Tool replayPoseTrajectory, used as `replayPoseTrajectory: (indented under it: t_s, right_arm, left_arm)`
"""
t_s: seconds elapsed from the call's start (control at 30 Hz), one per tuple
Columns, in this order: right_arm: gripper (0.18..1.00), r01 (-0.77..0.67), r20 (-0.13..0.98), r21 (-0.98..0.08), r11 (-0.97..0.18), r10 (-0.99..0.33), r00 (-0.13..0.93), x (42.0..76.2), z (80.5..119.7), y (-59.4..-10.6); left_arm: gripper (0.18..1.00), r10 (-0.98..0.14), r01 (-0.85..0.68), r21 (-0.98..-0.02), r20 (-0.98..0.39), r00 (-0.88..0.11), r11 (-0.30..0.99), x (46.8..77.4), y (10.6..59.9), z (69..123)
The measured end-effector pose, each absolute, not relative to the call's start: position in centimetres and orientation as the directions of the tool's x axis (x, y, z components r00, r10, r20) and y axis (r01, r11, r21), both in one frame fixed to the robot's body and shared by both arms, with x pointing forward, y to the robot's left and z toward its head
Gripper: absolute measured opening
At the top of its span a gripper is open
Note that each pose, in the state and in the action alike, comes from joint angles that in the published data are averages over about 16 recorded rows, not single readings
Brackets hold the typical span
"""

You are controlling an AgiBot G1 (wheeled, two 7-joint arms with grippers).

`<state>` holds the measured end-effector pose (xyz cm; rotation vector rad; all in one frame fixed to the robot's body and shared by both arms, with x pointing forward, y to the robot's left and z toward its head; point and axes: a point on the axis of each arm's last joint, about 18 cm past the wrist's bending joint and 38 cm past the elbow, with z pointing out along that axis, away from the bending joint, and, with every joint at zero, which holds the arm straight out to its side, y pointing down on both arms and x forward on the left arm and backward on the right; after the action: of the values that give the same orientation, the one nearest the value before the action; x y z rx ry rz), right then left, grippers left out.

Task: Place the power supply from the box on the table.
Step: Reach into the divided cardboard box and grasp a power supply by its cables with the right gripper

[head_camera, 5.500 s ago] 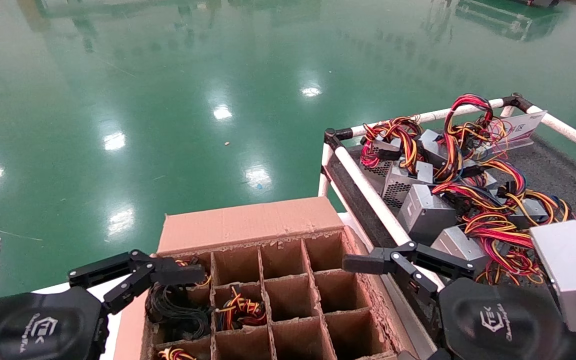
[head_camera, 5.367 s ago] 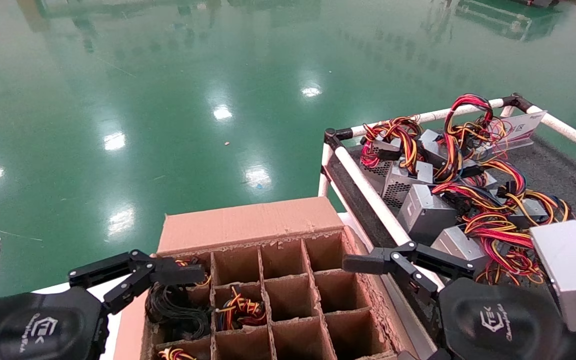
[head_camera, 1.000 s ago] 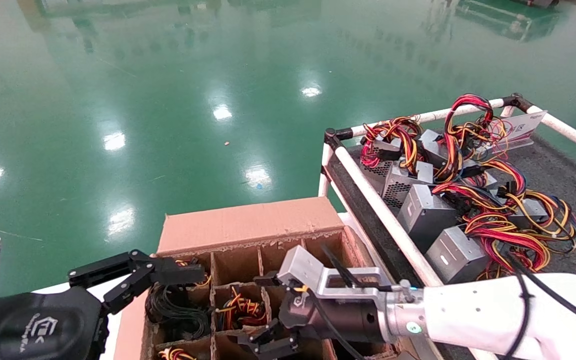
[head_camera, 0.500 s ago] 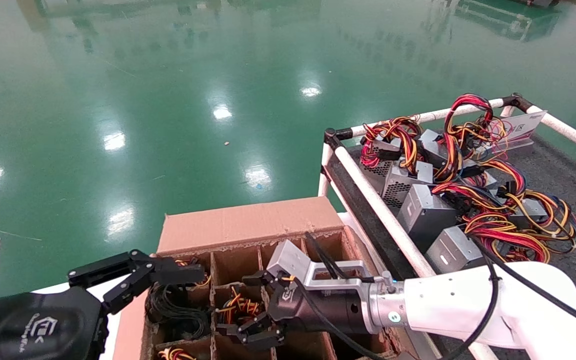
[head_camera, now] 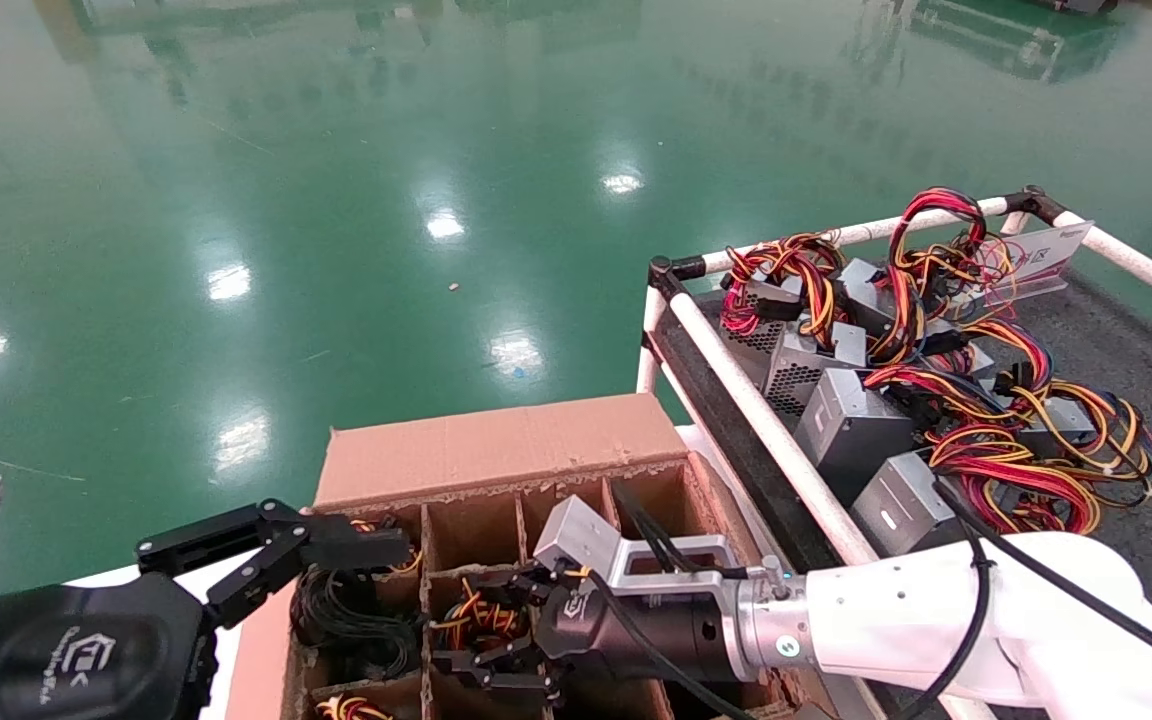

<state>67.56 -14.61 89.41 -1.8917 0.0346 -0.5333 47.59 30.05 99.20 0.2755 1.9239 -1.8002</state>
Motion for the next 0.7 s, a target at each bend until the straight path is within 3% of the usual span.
replayPoseTrajectory:
  t_s: [0.37,0.7]
  right_arm:
    - [0.479,0.212,0.335,-0.898,-0.386,-0.286,0.898,68.0,89.2,-14.56]
    - [0.312,0.178,0.295,-0.916,-0.359,-0.303,0.906,68.06,89.42,-15.17]
  left_arm:
    - [1.0,-0.179,0.463,-0.879,-0.476,-0.861,0.111,47.59,30.05,99.2]
    - [1.0,-0.179,0.463,-0.879,-0.476,-0.861,0.111,47.59,30.05,99.2]
